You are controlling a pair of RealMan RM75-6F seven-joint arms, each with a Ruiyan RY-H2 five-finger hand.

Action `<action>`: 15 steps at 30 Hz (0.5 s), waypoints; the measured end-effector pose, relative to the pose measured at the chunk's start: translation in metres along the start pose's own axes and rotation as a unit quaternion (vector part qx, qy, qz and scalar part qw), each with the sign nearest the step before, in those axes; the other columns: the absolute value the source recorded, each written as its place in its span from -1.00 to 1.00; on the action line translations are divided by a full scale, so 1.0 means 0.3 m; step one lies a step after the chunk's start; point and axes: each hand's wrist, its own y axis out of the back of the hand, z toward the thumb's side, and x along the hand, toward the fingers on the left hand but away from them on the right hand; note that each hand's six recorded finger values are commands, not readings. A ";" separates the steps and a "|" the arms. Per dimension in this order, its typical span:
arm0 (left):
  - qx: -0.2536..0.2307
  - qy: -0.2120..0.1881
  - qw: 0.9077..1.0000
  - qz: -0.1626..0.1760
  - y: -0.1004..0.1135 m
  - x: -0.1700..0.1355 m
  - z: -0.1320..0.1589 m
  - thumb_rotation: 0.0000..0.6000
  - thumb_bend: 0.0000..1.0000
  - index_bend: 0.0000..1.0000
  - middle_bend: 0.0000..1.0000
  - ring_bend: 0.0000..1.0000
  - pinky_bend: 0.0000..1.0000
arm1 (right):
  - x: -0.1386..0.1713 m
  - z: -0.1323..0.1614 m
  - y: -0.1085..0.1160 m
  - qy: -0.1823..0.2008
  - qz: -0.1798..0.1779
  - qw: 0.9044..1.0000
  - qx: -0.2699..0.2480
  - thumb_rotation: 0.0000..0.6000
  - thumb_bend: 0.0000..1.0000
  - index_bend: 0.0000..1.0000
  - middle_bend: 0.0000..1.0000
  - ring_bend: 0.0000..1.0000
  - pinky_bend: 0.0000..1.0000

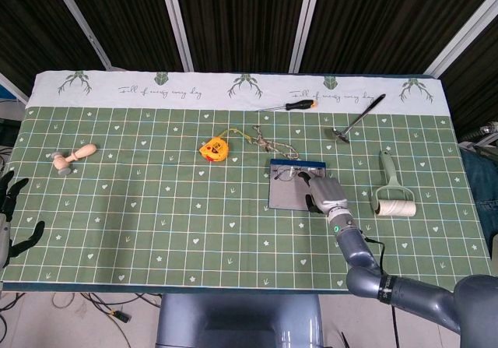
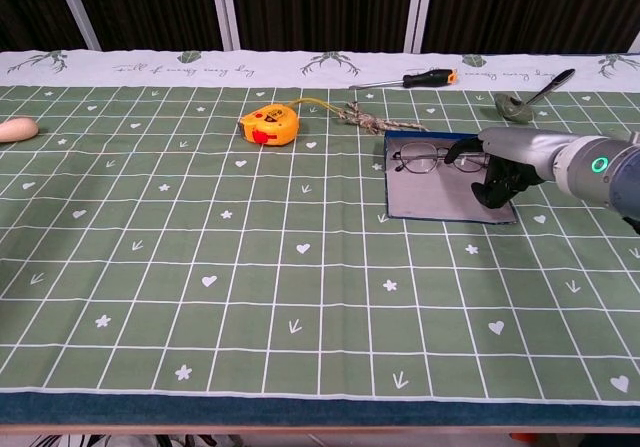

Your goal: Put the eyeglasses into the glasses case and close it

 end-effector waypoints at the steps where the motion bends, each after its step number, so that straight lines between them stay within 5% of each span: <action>1: 0.000 0.000 1.000 0.000 0.000 0.000 0.000 1.00 -0.38 -0.79 -1.00 -1.00 -1.00 | -0.001 0.002 0.000 0.000 0.000 1.000 -0.001 1.00 0.40 -0.67 0.85 1.00 1.00; 15: -0.001 0.003 1.000 0.000 0.001 0.001 -0.002 1.00 -0.38 -0.79 -1.00 -1.00 -1.00 | -0.037 0.010 0.012 -0.014 -0.008 1.000 -0.013 1.00 0.40 -0.74 0.85 1.00 1.00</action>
